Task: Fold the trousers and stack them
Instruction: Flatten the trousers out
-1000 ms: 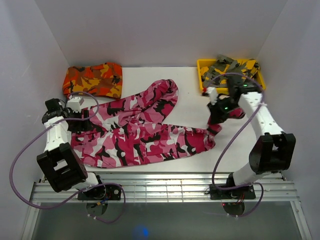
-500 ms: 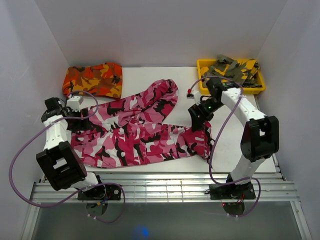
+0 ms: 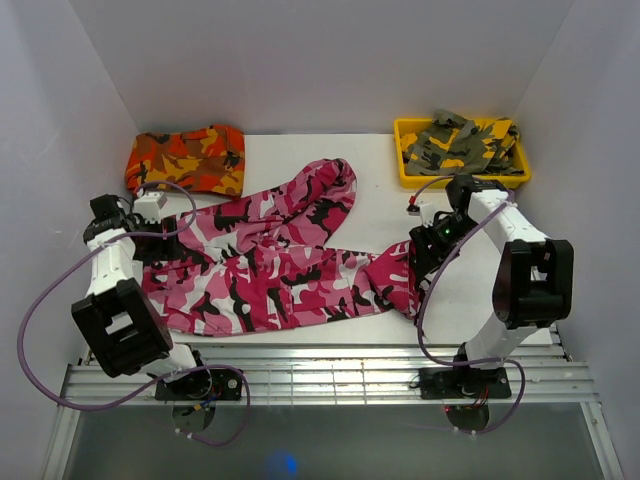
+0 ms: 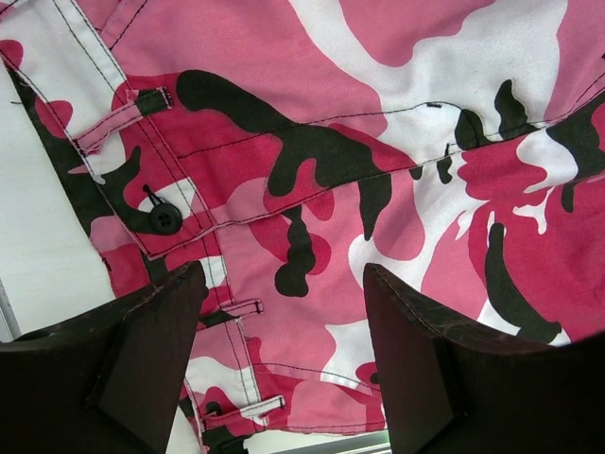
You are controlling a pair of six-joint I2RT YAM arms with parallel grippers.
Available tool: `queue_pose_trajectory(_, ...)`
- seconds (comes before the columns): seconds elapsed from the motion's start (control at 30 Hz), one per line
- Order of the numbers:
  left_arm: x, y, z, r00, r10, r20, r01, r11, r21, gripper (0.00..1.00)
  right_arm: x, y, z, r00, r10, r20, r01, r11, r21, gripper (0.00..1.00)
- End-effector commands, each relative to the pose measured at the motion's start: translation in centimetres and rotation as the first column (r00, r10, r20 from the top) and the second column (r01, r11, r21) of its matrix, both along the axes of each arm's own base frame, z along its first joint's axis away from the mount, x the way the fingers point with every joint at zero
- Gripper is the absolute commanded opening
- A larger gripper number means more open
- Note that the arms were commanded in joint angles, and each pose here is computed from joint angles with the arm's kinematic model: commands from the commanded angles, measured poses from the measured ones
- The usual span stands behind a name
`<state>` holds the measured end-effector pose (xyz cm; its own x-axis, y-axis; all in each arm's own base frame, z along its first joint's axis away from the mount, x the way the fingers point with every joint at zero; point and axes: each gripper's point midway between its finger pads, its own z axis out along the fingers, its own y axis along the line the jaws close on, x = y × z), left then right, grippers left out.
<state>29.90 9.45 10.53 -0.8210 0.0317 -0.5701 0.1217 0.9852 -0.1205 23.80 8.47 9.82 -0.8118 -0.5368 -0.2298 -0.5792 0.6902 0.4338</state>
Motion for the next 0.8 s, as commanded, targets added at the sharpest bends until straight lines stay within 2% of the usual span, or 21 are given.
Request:
queue_pose_trajectory(0.0, 0.6, -0.2, 0.7, 0.999, -0.008, 0.040, 0.009, 1.000, -0.005, 0.79, 0.3, 1.5, 0.0, 0.998, -0.049, -0.028, 0.051, 0.996, 0.070, 0.58)
queue_pose_trajectory(0.07, 0.4, -0.2, 0.5, 0.999, -0.009, 0.036, 0.010, 1.000, -0.002, 0.79, 0.5, 2.0, 0.6, 0.998, -0.056, 0.011, 0.055, 0.994, 0.097, 0.48)
queue_pose_trajectory(0.17, 0.1, -0.2, 0.2, 0.999, -0.012, 0.036, 0.012, 1.000, 0.006, 0.79, 0.3, 2.4, 1.5, 0.997, -0.056, 0.061, 0.047, 0.991, 0.129, 0.44)
queue_pose_trajectory(0.27, 0.1, -0.4, 0.1, 0.999, -0.016, 0.039, 0.016, 1.000, 0.002, 0.79, -1.0, 1.9, 0.9, 0.993, 0.019, 0.116, -0.027, 0.997, 0.069, 0.48)
queue_pose_trajectory(0.3, 0.2, -0.3, 0.1, 0.999, -0.017, 0.041, 0.017, 1.000, 0.001, 0.79, -0.9, 1.2, 0.6, 0.986, 0.062, 0.154, -0.064, 0.998, 0.007, 0.53)
queue_pose_trajectory(0.37, 0.3, -0.5, -0.2, 0.999, -0.020, 0.034, 0.020, 1.000, -0.012, 0.79, 0.9, -0.5, -0.1, 0.948, 0.146, 0.281, -0.126, 0.988, -0.088, 0.55)
queue_pose_trajectory(0.4, 0.3, -0.5, -0.3, 0.999, -0.022, 0.030, 0.023, 1.000, -0.017, 0.79, 1.9, -1.9, -0.6, 0.933, 0.171, 0.316, -0.122, 0.978, -0.170, 0.56)
queue_pose_trajectory(0.47, 0.4, -0.5, -0.2, 0.999, -0.019, 0.031, 0.019, 1.000, -0.022, 0.79, 2.6, -2.3, -1.0, 0.920, 0.215, 0.327, -0.156, 0.968, -0.199, 0.56)
queue_pose_trajectory(0.53, 0.5, -0.5, -0.3, 0.999, -0.017, 0.027, 0.018, 1.000, -0.024, 0.79, 3.3, -1.3, 0.3, 0.922, 0.206, 0.327, -0.164, 0.975, -0.150, 0.54)
queue_pose_trajectory(0.6, 0.5, -0.4, -0.1, 0.999, -0.016, 0.033, 0.017, 1.000, -0.019, 0.79, 2.6, 0.3, 1.2, 0.947, 0.176, 0.268, -0.166, 0.984, -0.060, 0.51)
queue_pose_trajectory(0.77, 0.4, -0.5, -0.2, 0.999, -0.016, 0.030, 0.016, 1.000, -0.020, 0.79, 0.5, 2.6, 1.4, 0.959, 0.189, 0.213, -0.198, 0.980, 0.021, 0.46)
